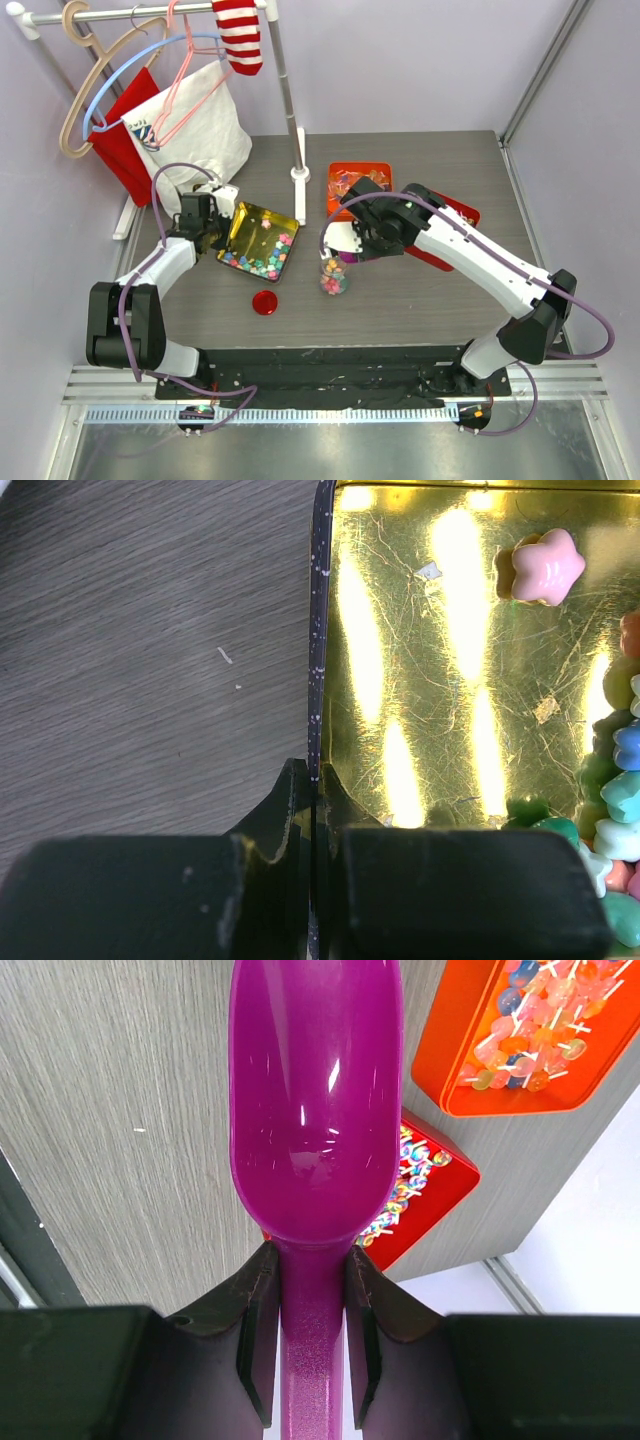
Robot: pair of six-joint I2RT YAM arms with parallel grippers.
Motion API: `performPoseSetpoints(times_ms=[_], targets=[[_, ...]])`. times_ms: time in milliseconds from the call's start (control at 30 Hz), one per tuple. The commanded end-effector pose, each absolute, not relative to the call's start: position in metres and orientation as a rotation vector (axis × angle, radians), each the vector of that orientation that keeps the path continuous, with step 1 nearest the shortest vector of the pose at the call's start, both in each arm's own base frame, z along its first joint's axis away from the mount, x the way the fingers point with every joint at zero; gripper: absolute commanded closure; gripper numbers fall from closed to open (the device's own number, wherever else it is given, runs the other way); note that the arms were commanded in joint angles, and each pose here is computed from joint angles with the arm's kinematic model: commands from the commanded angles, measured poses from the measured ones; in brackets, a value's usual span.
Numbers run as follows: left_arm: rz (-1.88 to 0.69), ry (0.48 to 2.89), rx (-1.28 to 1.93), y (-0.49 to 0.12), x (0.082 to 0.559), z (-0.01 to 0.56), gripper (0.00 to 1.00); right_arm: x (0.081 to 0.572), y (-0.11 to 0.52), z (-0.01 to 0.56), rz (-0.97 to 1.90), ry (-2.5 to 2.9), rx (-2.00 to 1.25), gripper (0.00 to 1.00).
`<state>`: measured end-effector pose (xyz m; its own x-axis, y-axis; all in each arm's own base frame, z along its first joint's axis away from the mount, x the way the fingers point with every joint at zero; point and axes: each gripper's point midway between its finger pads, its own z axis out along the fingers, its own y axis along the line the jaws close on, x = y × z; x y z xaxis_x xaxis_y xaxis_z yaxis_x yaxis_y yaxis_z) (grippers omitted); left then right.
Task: Pack the candies
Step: Place the fake candies in the packing bottle.
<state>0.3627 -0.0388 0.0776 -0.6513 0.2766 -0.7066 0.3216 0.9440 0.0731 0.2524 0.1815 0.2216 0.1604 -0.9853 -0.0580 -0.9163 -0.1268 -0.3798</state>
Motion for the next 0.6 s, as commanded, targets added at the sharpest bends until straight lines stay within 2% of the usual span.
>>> performPoseSetpoints(times_ms=[0, 300, 567], targets=[[-0.104, 2.224, 0.406, -0.044, 0.382, 0.099, 1.0, 0.257, 0.184, 0.24, -0.348, 1.778, -2.098, 0.99], [-0.112, 2.24, 0.412, -0.045, 0.382, 0.094, 1.0, 0.264, 0.188, 0.255, -0.371, 1.739, -2.036, 0.99], [-0.139, 2.314, 0.418, -0.047, 0.381, 0.078, 1.0, 0.276, 0.195, 0.269, -0.242, 1.763, -1.922, 0.99]])
